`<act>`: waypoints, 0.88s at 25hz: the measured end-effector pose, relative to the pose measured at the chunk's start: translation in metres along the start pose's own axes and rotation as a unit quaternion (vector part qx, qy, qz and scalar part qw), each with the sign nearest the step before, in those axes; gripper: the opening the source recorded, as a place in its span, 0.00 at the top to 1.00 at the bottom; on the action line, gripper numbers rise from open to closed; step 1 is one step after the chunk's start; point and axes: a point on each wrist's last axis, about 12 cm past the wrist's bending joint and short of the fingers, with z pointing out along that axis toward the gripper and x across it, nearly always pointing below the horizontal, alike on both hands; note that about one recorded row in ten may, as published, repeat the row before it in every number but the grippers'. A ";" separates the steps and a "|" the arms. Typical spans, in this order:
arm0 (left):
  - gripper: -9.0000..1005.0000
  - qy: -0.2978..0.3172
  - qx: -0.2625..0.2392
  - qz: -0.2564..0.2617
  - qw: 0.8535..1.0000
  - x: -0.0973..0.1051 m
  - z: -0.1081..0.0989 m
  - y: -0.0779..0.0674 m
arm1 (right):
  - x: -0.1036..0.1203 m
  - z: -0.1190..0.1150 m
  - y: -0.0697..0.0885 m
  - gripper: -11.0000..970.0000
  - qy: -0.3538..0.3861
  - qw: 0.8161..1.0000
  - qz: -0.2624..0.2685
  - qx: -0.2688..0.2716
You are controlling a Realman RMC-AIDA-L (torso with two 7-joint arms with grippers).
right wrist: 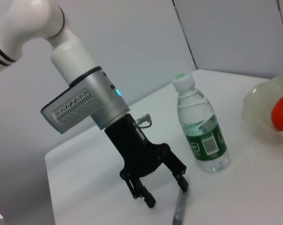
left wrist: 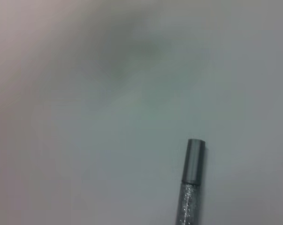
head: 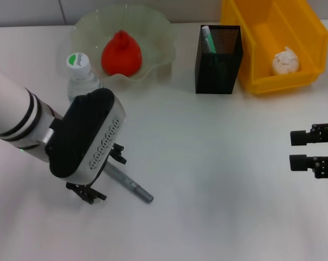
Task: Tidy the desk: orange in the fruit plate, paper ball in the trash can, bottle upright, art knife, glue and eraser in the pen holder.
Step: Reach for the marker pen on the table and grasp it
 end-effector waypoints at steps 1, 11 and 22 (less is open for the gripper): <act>0.19 0.007 0.004 0.007 1.000 -0.002 0.001 0.001 | 0.000 0.000 0.000 0.37 0.000 1.000 0.000 0.000; 0.19 0.056 0.012 0.046 0.997 -0.012 0.003 0.017 | 0.003 0.003 -0.003 0.37 0.016 1.000 0.013 0.011; 0.22 0.101 0.022 0.081 0.991 -0.030 0.004 0.026 | 0.003 0.009 -0.013 0.37 0.027 0.999 0.026 0.019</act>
